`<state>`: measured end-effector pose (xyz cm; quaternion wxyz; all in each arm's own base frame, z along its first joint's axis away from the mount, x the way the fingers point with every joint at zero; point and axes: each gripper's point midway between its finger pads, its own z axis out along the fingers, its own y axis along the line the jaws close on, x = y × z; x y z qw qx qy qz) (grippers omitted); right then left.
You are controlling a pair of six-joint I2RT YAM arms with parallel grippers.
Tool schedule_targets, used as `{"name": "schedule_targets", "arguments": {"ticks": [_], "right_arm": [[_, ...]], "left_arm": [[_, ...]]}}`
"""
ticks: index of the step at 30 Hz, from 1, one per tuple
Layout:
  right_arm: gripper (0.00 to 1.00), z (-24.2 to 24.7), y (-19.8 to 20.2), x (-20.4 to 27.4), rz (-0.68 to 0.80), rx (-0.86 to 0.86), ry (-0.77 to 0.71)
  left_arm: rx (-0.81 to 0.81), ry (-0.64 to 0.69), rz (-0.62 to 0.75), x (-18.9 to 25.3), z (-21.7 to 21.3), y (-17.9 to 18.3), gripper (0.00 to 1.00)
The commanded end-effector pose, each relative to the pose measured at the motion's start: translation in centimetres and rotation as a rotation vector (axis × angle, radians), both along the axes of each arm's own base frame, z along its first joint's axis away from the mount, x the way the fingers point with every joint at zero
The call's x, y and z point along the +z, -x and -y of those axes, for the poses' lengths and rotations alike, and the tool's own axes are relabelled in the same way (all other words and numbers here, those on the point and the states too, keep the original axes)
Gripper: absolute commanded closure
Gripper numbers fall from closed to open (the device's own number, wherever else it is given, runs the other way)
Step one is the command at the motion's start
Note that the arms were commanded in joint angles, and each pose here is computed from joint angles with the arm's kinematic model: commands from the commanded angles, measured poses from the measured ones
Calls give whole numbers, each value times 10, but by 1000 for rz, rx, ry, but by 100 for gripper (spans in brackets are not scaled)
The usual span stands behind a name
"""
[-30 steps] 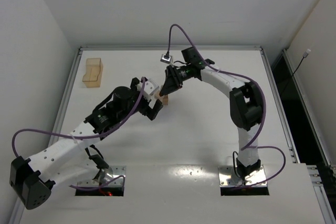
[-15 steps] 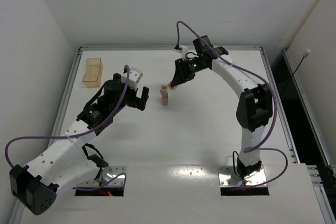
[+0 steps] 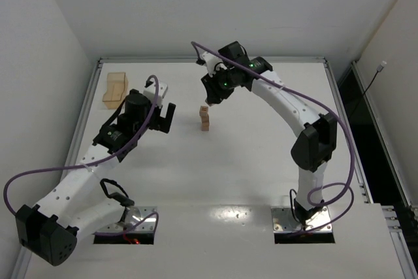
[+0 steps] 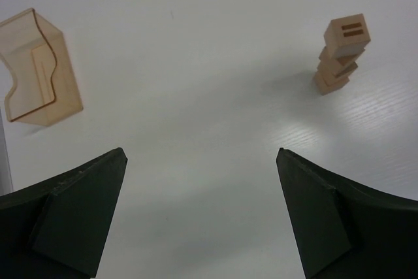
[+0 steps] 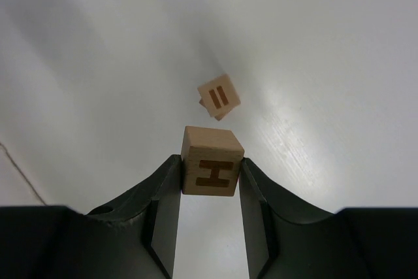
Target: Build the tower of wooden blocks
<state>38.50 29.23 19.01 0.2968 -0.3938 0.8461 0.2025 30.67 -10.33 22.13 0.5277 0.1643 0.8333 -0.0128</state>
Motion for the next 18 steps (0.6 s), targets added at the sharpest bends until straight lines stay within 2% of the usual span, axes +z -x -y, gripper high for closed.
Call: {"name": "schedule_targets", "arguments": {"ticks": [1,9,13,18], "right_arm": [[100,-14,-18,25,163,23,55],[100,-23,-19,4,205,-5,199],[100,-25,-19,-6,190,-22,217],[100,-28,-22,-11,173,-27,224]], "left_arm": [[55,-9,46,24,-16,-10,1],[185,-11,46,33,-49,-19,1],[259,9,16,28,-65,-28,1],[276,42,-3,26,-72,-30,1]]}}
